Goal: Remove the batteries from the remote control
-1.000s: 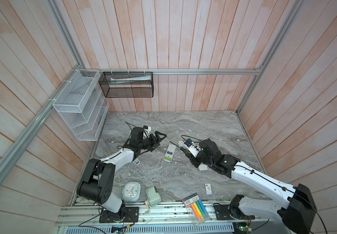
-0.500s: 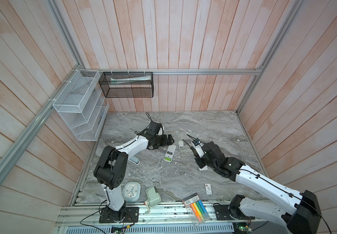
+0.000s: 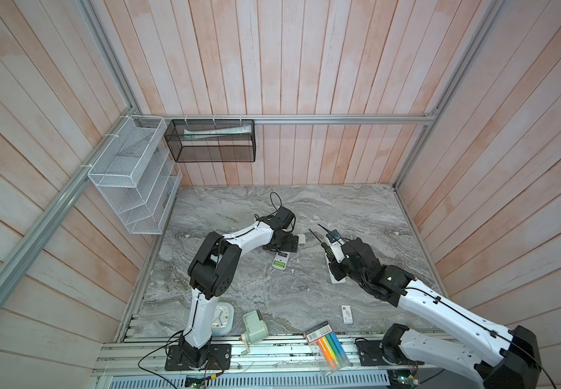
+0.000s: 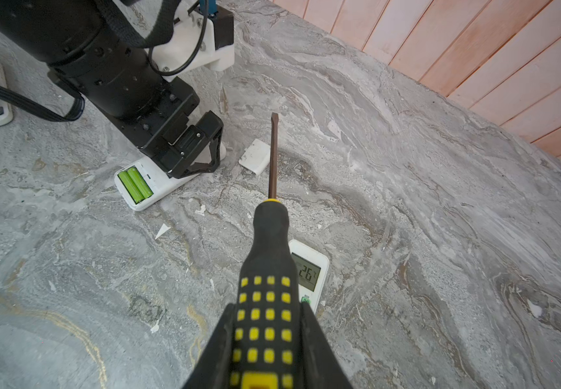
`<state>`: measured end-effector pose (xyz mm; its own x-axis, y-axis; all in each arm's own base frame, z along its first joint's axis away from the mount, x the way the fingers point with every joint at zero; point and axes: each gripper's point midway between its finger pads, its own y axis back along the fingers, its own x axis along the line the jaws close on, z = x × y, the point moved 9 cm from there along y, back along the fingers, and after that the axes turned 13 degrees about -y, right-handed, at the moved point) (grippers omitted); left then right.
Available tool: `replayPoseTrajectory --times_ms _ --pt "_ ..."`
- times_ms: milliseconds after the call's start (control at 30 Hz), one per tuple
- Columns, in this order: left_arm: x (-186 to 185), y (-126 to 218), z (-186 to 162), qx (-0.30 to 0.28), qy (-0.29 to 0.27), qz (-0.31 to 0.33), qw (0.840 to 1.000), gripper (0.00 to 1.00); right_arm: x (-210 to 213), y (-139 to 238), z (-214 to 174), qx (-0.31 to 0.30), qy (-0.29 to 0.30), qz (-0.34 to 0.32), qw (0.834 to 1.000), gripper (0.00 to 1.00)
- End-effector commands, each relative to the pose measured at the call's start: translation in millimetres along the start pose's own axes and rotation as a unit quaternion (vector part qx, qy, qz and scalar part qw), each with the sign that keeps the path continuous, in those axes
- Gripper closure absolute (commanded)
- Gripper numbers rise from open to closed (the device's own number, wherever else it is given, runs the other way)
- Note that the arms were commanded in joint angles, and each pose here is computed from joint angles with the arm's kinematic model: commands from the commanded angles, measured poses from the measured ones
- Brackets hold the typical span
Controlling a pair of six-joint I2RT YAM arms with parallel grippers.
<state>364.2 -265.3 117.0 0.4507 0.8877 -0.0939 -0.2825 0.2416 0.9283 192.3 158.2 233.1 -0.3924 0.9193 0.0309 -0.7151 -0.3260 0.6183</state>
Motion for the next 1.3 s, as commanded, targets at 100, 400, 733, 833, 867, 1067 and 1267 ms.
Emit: replayPoseTrajectory --times_ms 100,400,733,833,867,1067,1267 --pt "-3 -12 0 0.030 -0.031 0.046 0.998 0.09 1 2 3 -0.015 -0.014 0.015 1.000 1.00" --pt "-3 -19 -6 0.042 -0.035 0.049 0.997 0.25 2 1 3 -0.008 -0.007 0.017 1.000 1.00" --pt "-1 -24 -16 0.048 -0.043 0.047 0.997 0.40 7 -2 4 0.008 0.015 0.035 0.999 1.00" --pt "2 -23 -18 0.050 -0.054 0.046 0.996 0.42 10 -5 3 0.021 0.026 0.042 0.999 1.00" --pt "4 -22 -19 0.051 -0.056 0.046 0.996 0.43 10 -6 2 0.027 0.030 0.045 0.998 1.00" --pt "18 -11 -27 0.052 -0.087 0.041 0.994 0.44 13 -4 -2 0.051 0.053 0.052 0.996 1.00" --pt "20 -11 -43 0.074 -0.137 0.023 0.988 0.44 39 5 -8 0.058 0.107 0.133 0.984 1.00"
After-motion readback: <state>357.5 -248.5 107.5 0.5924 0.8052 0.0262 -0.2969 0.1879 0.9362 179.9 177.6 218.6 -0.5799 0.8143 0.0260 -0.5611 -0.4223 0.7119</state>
